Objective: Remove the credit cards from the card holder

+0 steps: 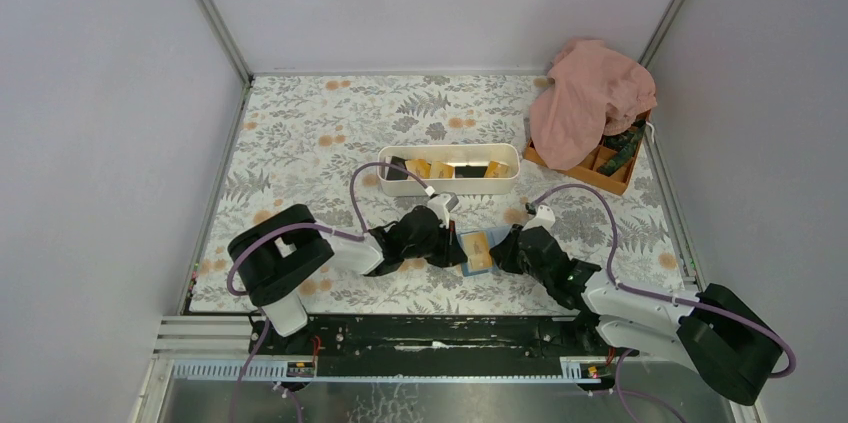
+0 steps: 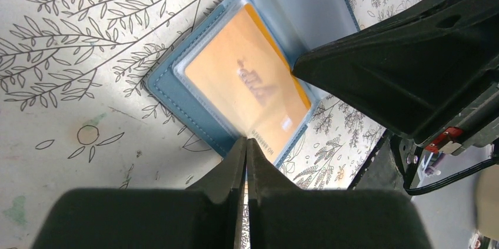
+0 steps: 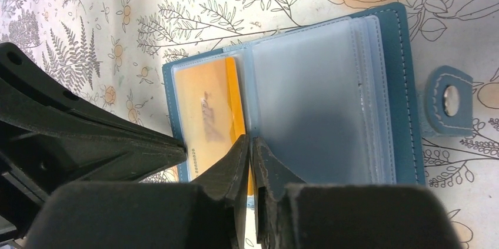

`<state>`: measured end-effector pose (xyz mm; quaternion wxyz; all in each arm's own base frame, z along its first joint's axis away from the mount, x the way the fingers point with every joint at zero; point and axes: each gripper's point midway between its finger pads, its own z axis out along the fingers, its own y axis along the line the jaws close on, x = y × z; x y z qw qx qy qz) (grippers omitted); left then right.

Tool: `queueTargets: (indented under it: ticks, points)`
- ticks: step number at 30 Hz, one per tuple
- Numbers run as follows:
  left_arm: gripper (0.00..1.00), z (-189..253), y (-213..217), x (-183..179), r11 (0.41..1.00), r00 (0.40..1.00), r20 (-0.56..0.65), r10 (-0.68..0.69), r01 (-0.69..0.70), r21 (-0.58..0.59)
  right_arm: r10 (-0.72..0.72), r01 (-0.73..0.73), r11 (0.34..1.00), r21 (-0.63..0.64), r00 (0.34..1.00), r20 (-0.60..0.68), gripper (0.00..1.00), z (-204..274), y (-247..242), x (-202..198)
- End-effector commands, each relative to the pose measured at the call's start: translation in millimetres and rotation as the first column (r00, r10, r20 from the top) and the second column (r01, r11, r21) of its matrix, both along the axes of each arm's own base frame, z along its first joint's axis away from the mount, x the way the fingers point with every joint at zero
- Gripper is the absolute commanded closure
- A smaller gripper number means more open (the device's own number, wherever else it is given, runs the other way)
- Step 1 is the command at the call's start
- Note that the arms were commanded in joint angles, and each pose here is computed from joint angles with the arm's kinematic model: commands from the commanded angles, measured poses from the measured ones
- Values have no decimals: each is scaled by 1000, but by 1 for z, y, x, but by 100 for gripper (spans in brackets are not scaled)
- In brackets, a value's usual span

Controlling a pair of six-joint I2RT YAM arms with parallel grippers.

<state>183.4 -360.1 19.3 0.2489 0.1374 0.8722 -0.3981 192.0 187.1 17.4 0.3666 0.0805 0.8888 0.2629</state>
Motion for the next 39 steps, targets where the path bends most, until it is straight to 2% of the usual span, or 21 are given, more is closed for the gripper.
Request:
queueTargets:
  ticks: [1,14,23,27,33,39]
  points:
    - [95,-9,2,-3,1000,1000,-5,5,-5,11,-20,20,1000,-22,1000,20,88,0,-6,3]
    - [96,-22,7,-3,999,1000,-10,10,-10,41,-10,11,1000,-21,1000,19,89,-2,-8,0]
    - [96,-26,7,-2,998,1000,-6,9,-8,54,-16,15,1000,7,997,69,87,12,-9,3]
    - [97,-28,8,-2,998,1000,-8,6,-5,59,-1,2,1000,-10,996,88,82,18,-8,6]
    - [97,-28,9,-3,998,1000,-7,5,-5,61,50,-47,999,-26,993,106,66,24,-2,13]
    - [97,-32,10,-4,998,1000,-12,4,-4,60,128,-129,992,-1,987,93,62,24,12,11]
